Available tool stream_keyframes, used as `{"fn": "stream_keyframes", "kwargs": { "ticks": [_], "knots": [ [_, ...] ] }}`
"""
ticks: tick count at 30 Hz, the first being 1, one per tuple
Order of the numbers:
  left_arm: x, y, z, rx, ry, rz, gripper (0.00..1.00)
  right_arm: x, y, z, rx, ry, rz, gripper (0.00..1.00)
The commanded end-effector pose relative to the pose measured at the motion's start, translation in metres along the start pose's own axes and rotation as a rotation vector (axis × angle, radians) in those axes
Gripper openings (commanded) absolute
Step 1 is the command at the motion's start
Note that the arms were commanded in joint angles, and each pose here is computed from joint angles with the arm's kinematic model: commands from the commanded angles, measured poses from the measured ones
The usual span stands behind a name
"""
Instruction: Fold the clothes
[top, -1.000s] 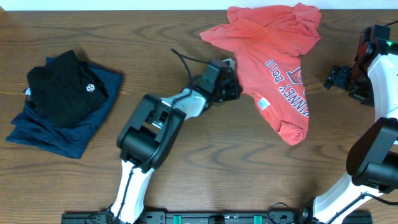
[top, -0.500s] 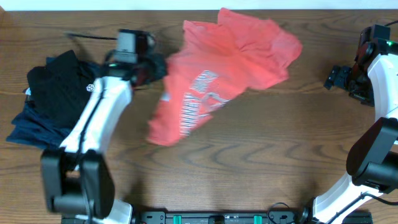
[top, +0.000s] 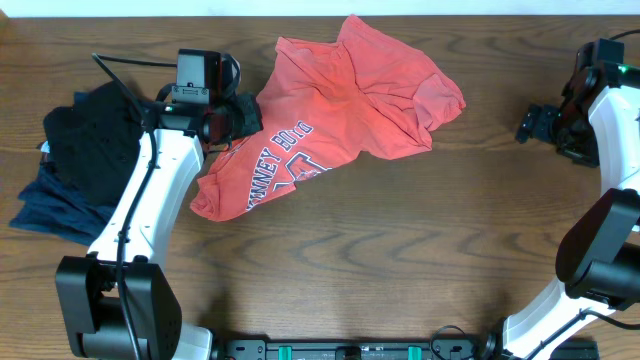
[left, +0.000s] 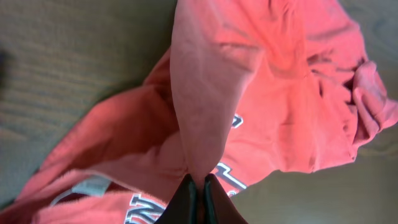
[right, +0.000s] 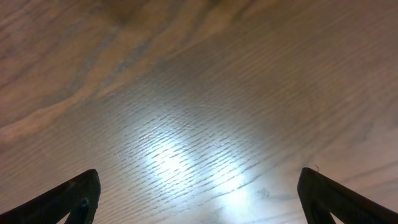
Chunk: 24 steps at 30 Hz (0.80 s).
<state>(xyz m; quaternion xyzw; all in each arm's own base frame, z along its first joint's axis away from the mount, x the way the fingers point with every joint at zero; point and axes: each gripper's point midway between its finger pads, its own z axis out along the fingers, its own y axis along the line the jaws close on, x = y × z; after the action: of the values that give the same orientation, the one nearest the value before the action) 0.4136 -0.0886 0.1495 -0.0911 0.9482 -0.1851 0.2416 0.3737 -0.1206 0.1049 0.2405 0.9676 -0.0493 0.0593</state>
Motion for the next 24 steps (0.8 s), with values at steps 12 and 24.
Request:
{"fn": "stream_keyframes", "kwargs": {
  "ticks": [12, 24],
  "knots": [
    [0.193, -0.046, -0.061, 0.123, 0.743, 0.163, 0.08, -0.006, 0.014, -0.002, -0.062, -0.029, -0.061, 0.99],
    [0.113, -0.014, -0.014, -0.180, 0.333, 0.079, 0.91, -0.007, 0.015, -0.003, -0.063, -0.031, -0.062, 0.99]
  ]
}}
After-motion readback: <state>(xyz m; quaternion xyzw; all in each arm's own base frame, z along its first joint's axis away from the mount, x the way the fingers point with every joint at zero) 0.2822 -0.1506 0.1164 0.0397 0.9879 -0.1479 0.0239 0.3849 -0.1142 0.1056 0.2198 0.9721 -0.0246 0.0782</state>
